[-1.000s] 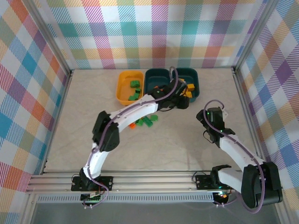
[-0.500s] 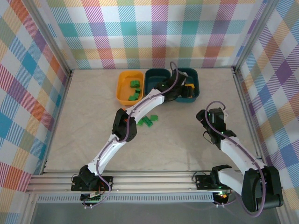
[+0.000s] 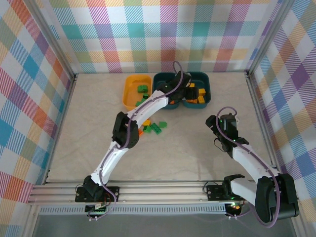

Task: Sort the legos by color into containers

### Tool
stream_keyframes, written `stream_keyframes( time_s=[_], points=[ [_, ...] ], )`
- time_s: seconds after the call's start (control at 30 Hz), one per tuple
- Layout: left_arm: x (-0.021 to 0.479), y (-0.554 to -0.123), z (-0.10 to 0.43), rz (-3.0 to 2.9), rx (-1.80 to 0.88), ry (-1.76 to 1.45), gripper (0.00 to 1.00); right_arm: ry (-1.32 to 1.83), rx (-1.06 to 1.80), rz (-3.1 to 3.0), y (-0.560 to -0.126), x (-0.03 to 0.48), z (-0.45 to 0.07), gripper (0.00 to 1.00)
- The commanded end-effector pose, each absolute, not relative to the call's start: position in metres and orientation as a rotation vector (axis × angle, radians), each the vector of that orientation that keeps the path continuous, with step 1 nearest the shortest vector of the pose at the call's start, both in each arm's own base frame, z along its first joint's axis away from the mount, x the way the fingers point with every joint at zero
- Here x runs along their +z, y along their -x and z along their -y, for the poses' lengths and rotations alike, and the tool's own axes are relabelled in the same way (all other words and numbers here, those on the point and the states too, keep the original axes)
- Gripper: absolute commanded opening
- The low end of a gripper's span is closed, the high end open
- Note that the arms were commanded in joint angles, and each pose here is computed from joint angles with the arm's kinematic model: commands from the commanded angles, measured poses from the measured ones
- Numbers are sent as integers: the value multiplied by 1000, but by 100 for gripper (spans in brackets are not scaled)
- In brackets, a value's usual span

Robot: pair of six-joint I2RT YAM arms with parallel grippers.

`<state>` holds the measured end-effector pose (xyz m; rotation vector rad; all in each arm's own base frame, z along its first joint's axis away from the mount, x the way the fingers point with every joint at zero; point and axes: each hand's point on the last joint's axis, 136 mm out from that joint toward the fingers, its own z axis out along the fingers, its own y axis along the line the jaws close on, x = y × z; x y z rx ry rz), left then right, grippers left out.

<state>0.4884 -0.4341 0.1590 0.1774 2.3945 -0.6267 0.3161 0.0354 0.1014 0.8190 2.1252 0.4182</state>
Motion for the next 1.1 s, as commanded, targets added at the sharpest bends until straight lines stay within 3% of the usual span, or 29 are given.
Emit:
stream_keyframes(
  time_s=[0.0, 0.23, 0.47, 0.7, 1.07],
  points=[
    [212, -471, 367, -2334, -482, 28, 71, -772, 459, -2109, -320, 107, -40, 83],
    [155, -413, 261, -2450, -209, 189, 70, -733, 529, -2100, -321, 114, -51, 81],
    [100, -410, 223, -2601, -10, -37, 70, -712, 572, -2132, -322, 111, -61, 81],
    [77, -416, 220, -2672, -66, -92, 63, -705, 553, -2144, -322, 109, -59, 82],
    [34, -386, 218, -2775, -134, -58, 58, -704, 570, -2162, -324, 107, -63, 82]
  ],
)
